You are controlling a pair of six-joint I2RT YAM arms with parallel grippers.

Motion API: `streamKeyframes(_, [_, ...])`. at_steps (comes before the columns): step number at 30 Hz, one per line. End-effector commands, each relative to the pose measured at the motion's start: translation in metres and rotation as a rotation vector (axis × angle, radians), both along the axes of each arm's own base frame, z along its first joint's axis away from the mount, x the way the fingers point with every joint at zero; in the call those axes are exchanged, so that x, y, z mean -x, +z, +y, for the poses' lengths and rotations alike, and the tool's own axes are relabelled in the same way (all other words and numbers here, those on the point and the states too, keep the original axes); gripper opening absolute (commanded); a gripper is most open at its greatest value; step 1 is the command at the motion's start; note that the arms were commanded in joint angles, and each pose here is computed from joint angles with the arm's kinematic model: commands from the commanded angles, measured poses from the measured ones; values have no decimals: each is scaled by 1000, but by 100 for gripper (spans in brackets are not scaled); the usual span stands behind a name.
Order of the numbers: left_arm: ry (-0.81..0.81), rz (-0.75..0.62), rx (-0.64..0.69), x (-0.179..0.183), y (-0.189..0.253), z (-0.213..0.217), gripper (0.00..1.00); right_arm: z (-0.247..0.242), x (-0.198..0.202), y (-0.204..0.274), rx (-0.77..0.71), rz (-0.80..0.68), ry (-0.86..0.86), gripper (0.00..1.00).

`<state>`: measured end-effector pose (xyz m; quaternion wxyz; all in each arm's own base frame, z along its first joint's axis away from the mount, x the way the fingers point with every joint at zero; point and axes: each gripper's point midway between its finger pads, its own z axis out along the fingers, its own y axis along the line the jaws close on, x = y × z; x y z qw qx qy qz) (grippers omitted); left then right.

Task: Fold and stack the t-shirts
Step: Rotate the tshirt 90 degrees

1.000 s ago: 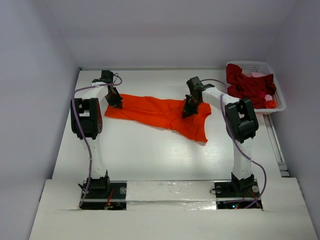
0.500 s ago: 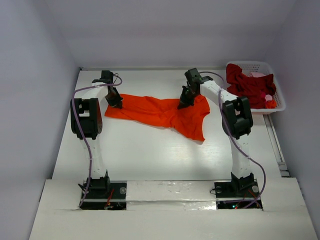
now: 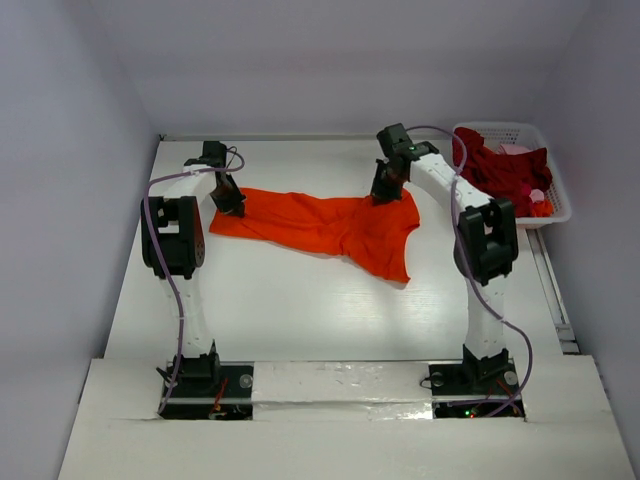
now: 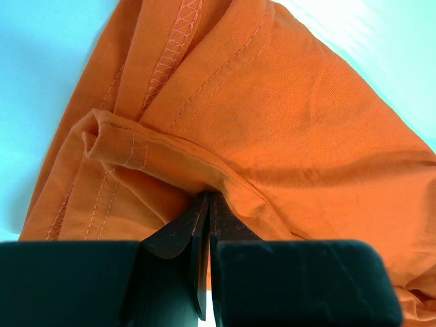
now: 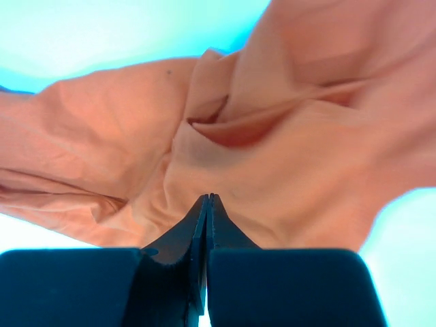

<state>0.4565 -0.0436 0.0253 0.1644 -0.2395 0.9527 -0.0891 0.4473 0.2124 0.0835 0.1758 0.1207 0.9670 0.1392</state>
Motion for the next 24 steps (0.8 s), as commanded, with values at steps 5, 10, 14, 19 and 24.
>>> streamKeyframes(5, [3, 20, -39, 3, 1, 9, 0, -65, 6, 37, 293, -134, -32, 0])
streamKeyframes(10, [0, 18, -41, 1, 3, 9, 0, -81, 14, 18, 383, -92, -11, 0])
streamKeyframes(14, [0, 15, -39, 0, 5, 9, 0, -88, 16, 6, 430, -68, 1, 0])
streamKeyframes(19, [-1, 13, -34, -1, 5, 8, 0, -83, 17, 0, 438, -59, 27, 0])
streamKeyframes(24, [-1, 13, -33, -2, 5, 8, 0, -75, 19, -9, 455, -38, 51, 0])
